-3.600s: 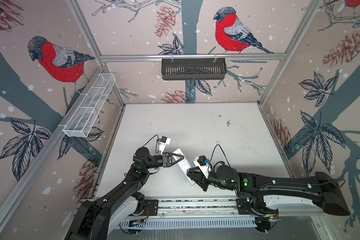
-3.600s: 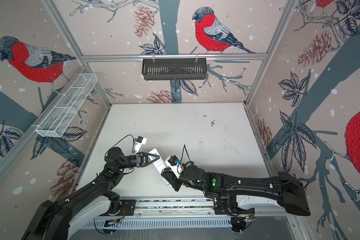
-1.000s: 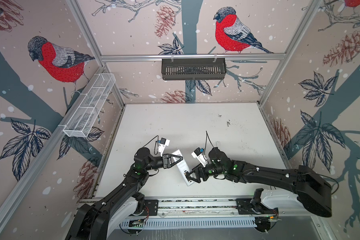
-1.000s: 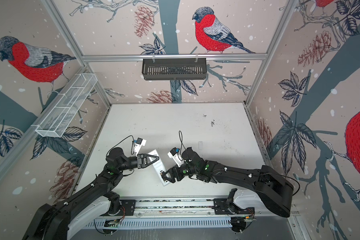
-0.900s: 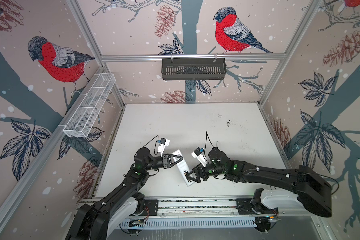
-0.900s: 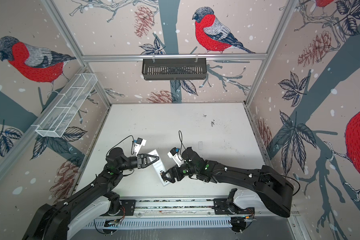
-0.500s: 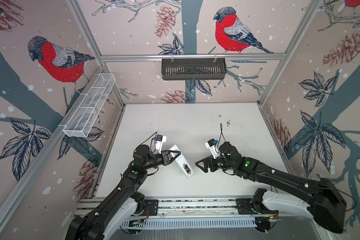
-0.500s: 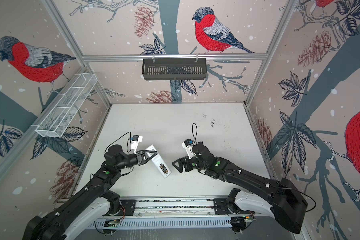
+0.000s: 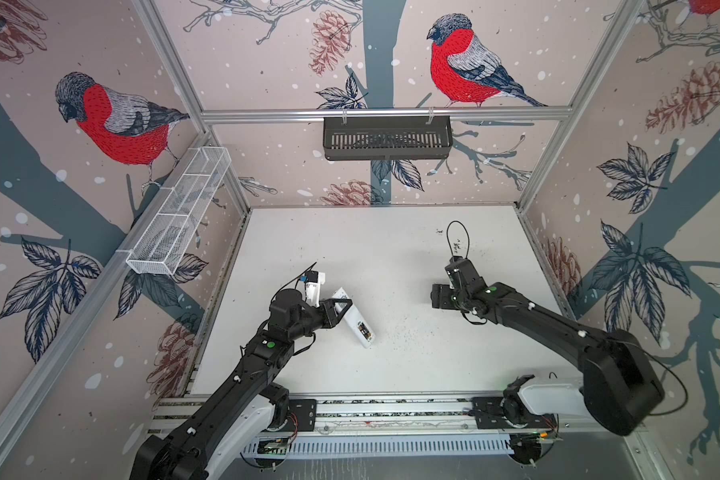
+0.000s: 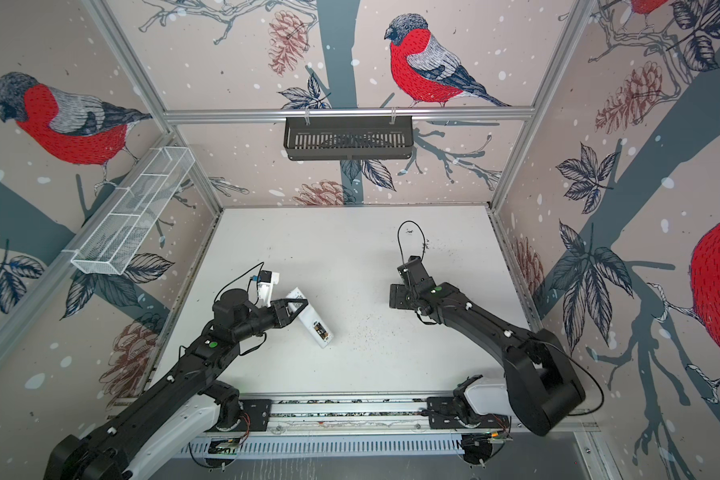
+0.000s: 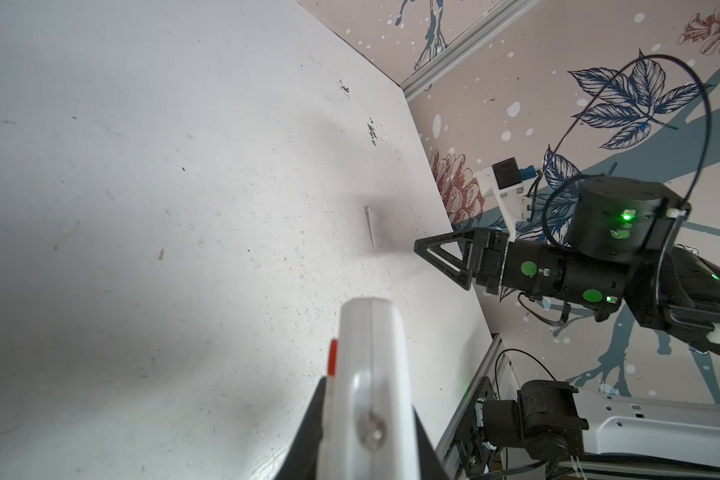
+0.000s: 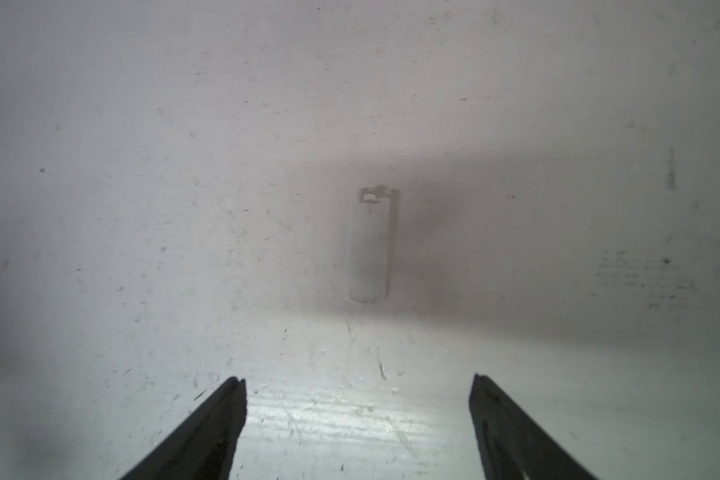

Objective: Load the batteries into the remote control
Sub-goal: 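Move the open right gripper over the white battery cover and grasp it, then carry the battery cover with the right gripper to the remote's compartment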

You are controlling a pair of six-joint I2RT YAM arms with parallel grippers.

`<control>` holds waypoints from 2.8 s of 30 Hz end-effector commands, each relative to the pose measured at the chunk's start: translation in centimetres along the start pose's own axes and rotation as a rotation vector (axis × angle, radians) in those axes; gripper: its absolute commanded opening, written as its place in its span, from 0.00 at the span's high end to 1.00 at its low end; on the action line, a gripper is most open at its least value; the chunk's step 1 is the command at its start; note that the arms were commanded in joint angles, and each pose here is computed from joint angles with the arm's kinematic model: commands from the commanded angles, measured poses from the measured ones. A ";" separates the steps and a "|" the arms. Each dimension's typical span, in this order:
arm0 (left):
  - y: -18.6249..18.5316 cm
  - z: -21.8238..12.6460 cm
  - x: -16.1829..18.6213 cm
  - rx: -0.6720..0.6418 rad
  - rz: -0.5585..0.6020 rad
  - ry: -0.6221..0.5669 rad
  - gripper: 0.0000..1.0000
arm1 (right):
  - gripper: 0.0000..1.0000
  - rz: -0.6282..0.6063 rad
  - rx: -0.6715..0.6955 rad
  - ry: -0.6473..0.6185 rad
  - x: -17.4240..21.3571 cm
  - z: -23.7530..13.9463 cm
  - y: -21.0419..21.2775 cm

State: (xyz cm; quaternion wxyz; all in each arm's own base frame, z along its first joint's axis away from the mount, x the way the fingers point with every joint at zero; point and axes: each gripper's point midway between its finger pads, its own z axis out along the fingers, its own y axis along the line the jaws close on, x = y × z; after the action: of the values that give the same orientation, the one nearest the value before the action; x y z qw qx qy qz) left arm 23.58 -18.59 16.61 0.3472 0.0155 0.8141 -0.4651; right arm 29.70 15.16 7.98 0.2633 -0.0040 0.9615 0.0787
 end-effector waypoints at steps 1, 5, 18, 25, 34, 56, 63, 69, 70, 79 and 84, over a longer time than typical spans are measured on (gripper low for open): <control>-0.8 -0.1 -0.9 0.020 0.053 -0.023 1.00 | 0.13 -0.060 0.135 0.049 0.2 1.2 -2.1; -1.1 -0.1 -1.1 0.029 0.063 -0.031 1.00 | 0.12 -0.071 0.197 0.076 0.0 2.8 -2.7; -1.1 -0.3 -0.8 0.040 0.055 -0.031 1.00 | 0.11 -0.082 0.223 0.150 0.2 5.9 -2.7; -1.0 -0.5 -0.6 0.041 0.051 -0.042 1.00 | 0.23 -0.093 0.197 0.174 0.3 7.4 -1.7; -1.1 -0.8 -0.5 0.037 0.053 -0.047 1.00 | 0.51 -0.098 0.176 0.207 0.2 9.2 -0.7; -2.0 -0.5 -0.4 0.104 0.004 -0.032 1.00 | 0.73 -0.311 -0.098 -0.057 -1.6 3.0 9.6; -4.1 -0.6 -0.5 0.244 -0.058 -0.029 1.00 | 0.73 -0.409 -0.419 -0.286 -0.3 -5.9 17.6; -5.7 -0.5 -0.2 0.367 -0.094 0.016 1.00 | 0.73 -0.456 -0.632 -0.490 1.3 -13.4 20.8; -5.8 -0.5 -0.2 0.376 -0.102 0.022 1.00 | 0.73 -0.458 -0.646 -0.508 1.4 -14.0 20.9; -6.3 -0.9 -1.0 0.427 -0.156 -0.016 1.00 | 0.74 -0.488 -0.646 -0.562 3.8 -15.6 22.7; -6.2 -1.1 -1.5 0.429 -0.166 -0.027 1.00 | 0.74 -0.515 -0.645 -0.582 4.7 -15.8 23.6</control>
State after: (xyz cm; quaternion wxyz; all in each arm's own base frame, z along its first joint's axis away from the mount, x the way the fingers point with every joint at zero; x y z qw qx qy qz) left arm 22.03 -20.94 20.57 0.2870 -0.0012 0.7143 -0.6383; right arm 15.95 36.03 21.34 0.4880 -0.3139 0.7535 0.3090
